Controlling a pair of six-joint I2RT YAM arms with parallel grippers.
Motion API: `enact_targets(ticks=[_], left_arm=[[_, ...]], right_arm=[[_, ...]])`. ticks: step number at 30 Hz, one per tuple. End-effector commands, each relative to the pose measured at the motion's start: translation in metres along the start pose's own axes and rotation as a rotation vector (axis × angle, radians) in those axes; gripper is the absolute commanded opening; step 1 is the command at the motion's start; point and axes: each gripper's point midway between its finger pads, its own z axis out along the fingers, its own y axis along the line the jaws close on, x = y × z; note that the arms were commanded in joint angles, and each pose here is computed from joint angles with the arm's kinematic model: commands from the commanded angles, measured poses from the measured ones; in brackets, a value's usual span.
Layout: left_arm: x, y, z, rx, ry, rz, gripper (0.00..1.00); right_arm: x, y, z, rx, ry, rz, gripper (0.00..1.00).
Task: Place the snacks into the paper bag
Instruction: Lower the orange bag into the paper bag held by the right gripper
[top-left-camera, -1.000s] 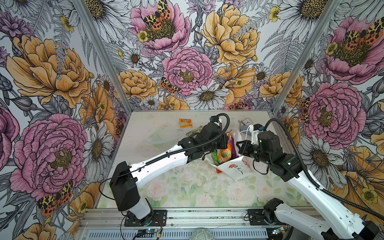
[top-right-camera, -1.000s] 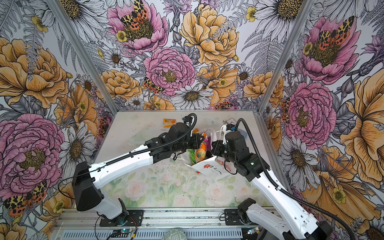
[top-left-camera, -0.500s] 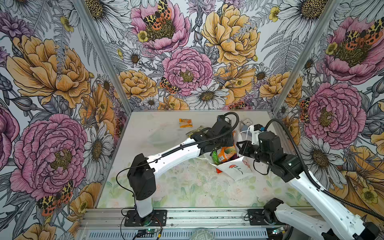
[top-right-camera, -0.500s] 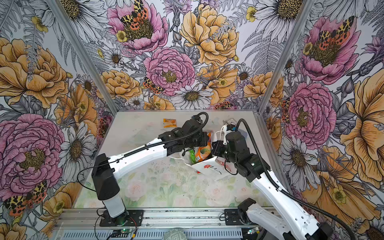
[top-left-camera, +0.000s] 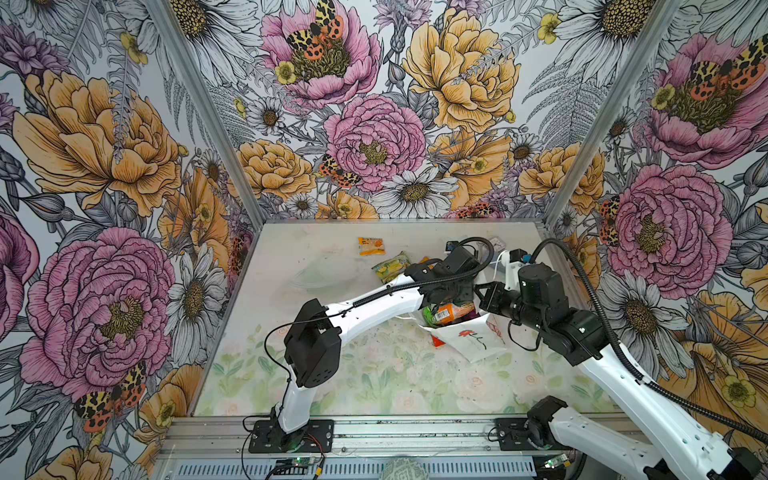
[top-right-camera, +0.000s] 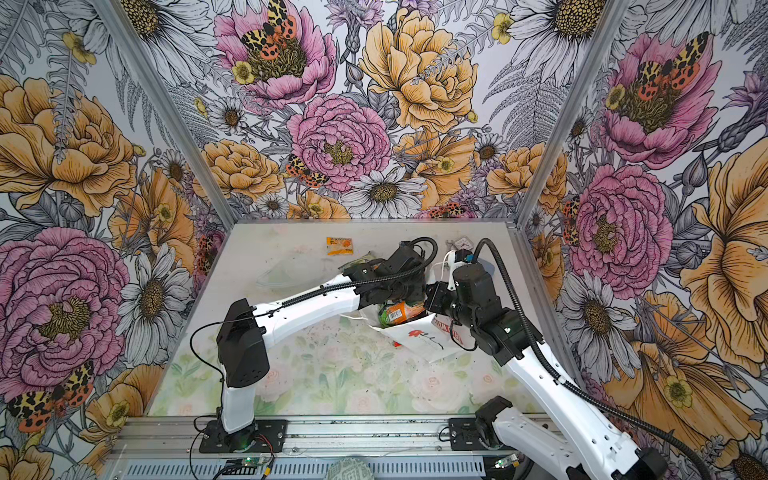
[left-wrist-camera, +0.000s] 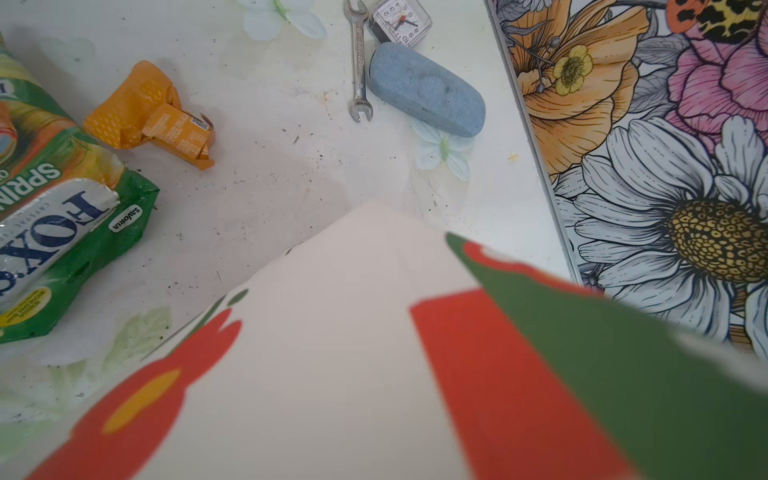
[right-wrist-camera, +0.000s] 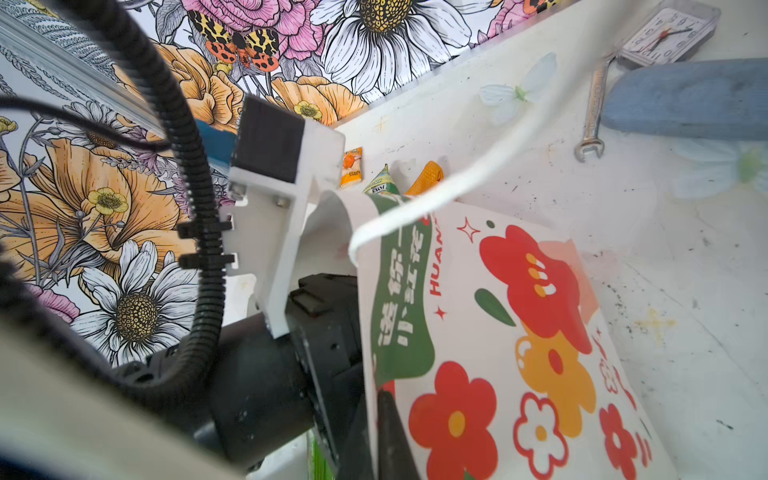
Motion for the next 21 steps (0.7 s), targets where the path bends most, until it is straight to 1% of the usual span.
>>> enact_targets(ticks=[1, 4, 7, 10, 14, 18, 21], left_arm=[[0.003, -0.004, -0.010, -0.011, -0.003, 0.052, 0.03], [0.004, 0.000, -0.010, -0.019, -0.022, 0.050, 0.00], [0.009, -0.003, 0.001, 0.028, -0.028, 0.017, 0.00], [0.013, -0.012, 0.010, 0.056, -0.009, 0.017, 0.00], [0.022, -0.032, 0.020, 0.130, 0.034, 0.039, 0.00], [0.028, -0.033, 0.022, 0.132, 0.047, 0.048, 0.00], [0.030, -0.030, 0.018, 0.123, 0.043, 0.060, 0.03]], right_arm=[[-0.040, 0.033, -0.026, -0.114, -0.155, -0.017, 0.00], [-0.040, 0.034, -0.026, -0.118, -0.153, -0.010, 0.00], [-0.040, 0.036, -0.028, -0.132, -0.150, 0.000, 0.00], [-0.037, 0.036, -0.026, -0.135, -0.140, 0.005, 0.00], [-0.035, 0.037, -0.026, -0.147, -0.129, 0.013, 0.00], [-0.037, 0.037, -0.029, -0.142, -0.144, 0.010, 0.00], [-0.038, 0.034, -0.030, -0.133, -0.151, 0.008, 0.00]])
